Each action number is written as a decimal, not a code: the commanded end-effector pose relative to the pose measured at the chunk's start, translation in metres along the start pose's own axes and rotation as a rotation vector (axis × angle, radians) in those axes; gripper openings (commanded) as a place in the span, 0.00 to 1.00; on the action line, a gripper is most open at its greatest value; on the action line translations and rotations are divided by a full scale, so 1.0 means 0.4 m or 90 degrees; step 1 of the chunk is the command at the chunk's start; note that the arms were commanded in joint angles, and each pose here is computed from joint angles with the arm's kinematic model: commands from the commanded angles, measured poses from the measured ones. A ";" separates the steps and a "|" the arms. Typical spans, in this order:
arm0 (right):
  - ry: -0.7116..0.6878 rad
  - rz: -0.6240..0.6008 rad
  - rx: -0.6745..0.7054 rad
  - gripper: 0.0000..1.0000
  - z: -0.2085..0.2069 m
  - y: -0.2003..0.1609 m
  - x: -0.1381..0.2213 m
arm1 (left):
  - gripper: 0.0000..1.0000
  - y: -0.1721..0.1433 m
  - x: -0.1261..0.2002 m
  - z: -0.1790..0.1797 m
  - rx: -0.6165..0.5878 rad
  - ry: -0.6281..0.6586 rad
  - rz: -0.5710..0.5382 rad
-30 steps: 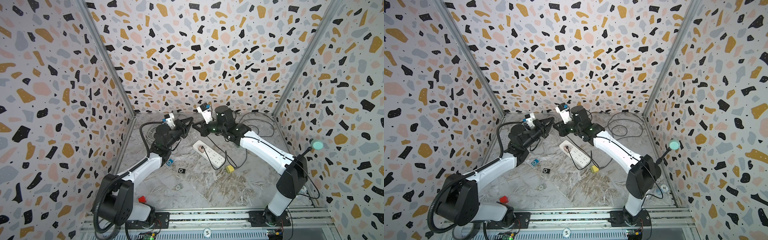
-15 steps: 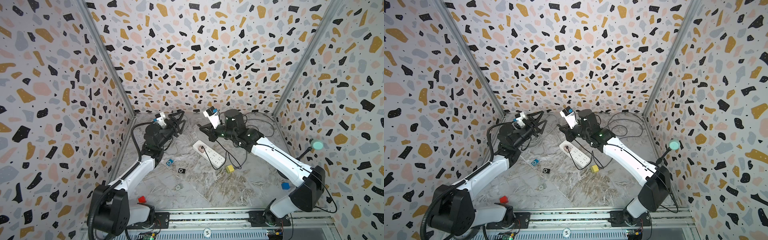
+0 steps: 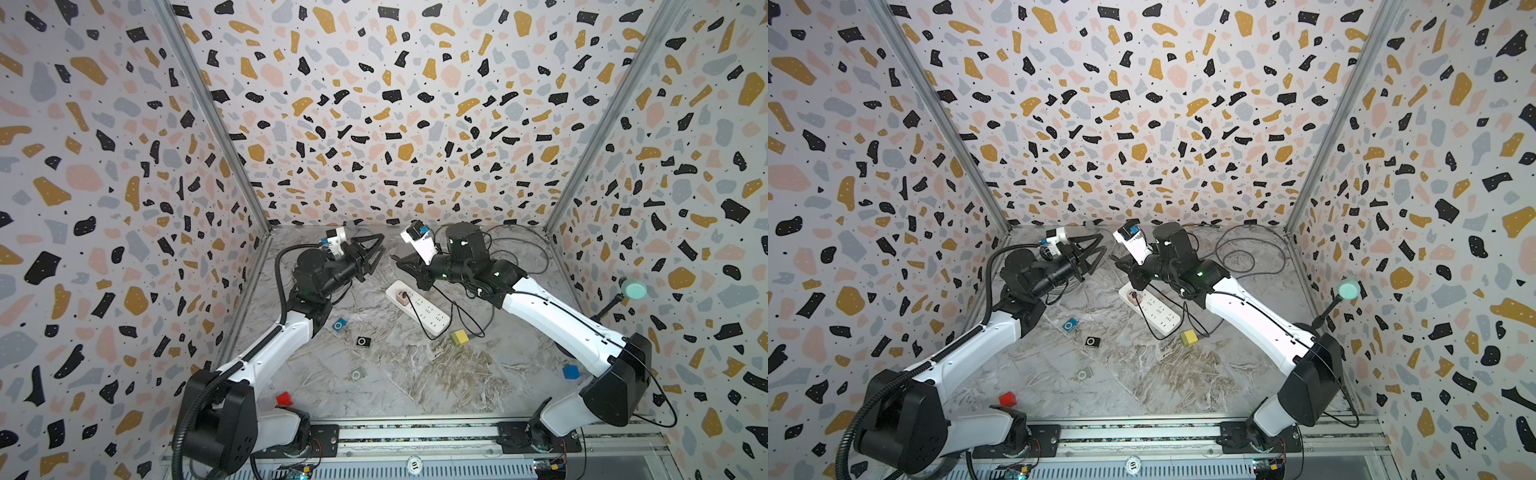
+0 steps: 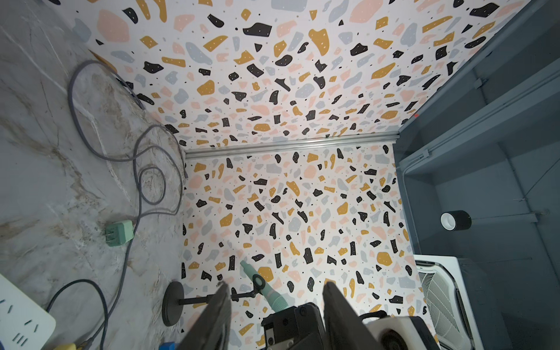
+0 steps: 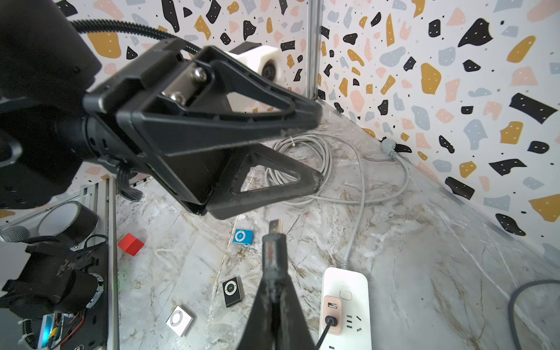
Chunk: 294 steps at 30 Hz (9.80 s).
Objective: Charge mp3
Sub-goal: Pick up the charging cable from the center of the board, then pick up the MP3 player from the center of the board.
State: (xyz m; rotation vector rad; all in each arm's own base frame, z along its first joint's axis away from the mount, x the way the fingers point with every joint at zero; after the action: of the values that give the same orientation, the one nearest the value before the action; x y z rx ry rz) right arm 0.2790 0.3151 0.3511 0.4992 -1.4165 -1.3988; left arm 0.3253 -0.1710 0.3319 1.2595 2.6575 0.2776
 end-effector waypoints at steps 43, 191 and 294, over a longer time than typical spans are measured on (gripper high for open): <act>0.038 -0.029 -0.018 0.31 0.003 -0.003 0.024 | 0.00 -0.074 -0.040 0.025 -0.002 -0.013 0.089; 0.056 0.006 -0.030 0.00 -0.018 -0.060 0.009 | 0.00 -0.090 -0.074 0.024 0.007 -0.042 0.107; 0.030 0.123 0.031 0.00 0.061 -0.292 0.140 | 0.34 -0.257 0.210 0.622 -0.176 0.873 0.404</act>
State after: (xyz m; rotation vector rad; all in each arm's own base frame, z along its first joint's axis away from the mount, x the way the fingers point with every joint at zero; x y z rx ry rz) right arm 0.1997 0.2563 0.2622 0.3811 -1.4198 -1.1910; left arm 0.2706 -0.1527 0.0760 2.1664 2.6958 2.0879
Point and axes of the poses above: each gripper's point midway between its finger pads, its own x axis back along the fingers, its own z axis along the line the jaws close on, y = z × x, the point moved 6 cm from there along x, back along the fingers, and after that the axes turned 9 degrees about -x, right-handed, at the moved point
